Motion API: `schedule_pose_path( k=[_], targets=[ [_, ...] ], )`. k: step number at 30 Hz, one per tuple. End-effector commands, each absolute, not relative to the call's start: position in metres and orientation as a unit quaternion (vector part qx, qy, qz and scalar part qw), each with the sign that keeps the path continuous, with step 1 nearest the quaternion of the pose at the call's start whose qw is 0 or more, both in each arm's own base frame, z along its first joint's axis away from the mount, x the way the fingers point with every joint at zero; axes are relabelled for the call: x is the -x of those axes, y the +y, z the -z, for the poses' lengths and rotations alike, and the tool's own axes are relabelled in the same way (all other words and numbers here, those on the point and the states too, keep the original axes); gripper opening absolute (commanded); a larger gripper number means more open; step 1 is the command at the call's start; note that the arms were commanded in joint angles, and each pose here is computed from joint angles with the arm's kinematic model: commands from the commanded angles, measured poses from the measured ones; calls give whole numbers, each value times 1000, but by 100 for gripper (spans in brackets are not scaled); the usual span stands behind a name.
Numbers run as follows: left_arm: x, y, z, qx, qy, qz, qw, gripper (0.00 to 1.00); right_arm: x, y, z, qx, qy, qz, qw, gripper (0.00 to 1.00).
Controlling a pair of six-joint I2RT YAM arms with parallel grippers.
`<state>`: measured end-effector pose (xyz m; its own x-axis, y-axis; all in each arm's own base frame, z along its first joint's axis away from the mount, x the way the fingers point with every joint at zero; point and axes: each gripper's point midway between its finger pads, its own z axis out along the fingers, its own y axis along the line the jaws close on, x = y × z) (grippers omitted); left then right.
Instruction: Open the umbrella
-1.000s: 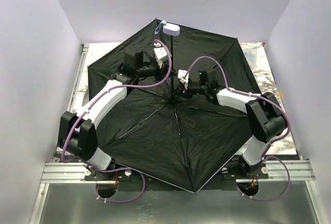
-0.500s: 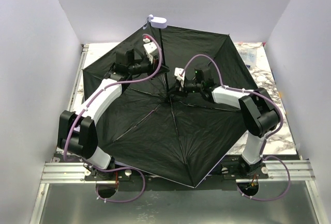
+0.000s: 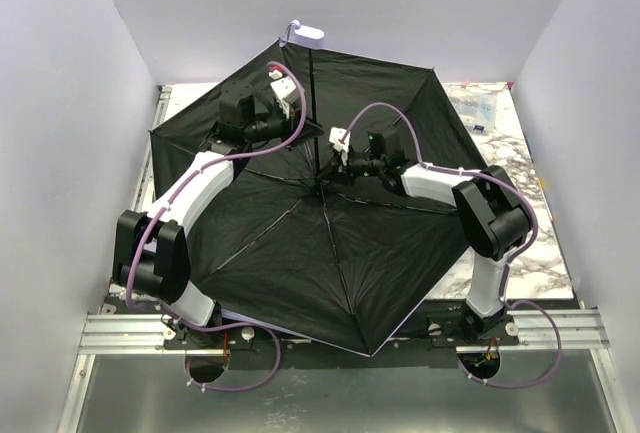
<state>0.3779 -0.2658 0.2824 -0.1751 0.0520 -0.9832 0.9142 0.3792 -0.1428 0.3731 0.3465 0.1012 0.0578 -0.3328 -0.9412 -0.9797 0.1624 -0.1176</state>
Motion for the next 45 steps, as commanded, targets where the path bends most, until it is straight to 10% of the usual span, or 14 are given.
schedule_pose_path(
  k=[1, 31, 41, 45],
  targets=[
    [-344, -273, -360, -402, 549, 476, 557, 0, -326, 312, 20, 518, 740, -307, 300, 13],
    [-333, -261, -346, -397, 550, 495, 542, 0, -302, 316, 90, 532, 789, -204, 232, 10],
    [-334, -263, -367, -409, 545, 484, 549, 0, -327, 345, 2, 508, 745, -248, 355, 0],
    [-337, -261, -368, -415, 556, 466, 549, 24, -333, 345, -20, 502, 738, -253, 374, 0]
  ],
)
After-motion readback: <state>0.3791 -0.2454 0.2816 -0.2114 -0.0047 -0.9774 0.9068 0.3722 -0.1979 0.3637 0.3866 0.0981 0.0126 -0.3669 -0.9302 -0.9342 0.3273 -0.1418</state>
